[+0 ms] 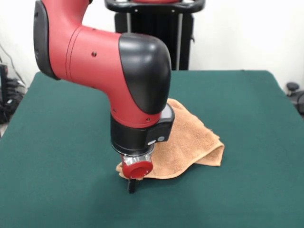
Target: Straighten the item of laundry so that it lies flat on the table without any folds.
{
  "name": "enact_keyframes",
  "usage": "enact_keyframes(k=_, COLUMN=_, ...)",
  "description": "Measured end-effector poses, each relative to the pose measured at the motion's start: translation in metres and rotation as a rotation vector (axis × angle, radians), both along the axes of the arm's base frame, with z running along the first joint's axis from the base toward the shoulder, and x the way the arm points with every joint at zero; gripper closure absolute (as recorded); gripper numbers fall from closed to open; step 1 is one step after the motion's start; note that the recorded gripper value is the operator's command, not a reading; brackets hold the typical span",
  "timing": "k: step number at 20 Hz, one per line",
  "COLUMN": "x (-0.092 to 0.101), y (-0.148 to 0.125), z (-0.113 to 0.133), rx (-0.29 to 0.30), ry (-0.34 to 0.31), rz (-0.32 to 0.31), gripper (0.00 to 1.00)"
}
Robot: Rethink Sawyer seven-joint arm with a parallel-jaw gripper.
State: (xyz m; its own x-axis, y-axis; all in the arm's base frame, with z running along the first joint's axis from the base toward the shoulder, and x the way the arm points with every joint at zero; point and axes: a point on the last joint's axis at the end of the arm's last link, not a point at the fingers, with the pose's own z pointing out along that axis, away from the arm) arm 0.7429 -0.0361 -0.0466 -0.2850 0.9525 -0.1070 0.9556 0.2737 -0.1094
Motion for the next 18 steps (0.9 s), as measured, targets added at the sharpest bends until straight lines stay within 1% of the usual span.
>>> enact_keyframes(k=3, x=0.0041, y=-0.0005, z=0.0023, rx=0.001, ry=-0.01, rz=0.001, gripper=0.0)
enact_keyframes(k=18, x=0.0088, y=0.0002, z=0.0016, rx=0.0, ry=-0.019, rz=0.005, gripper=0.0)
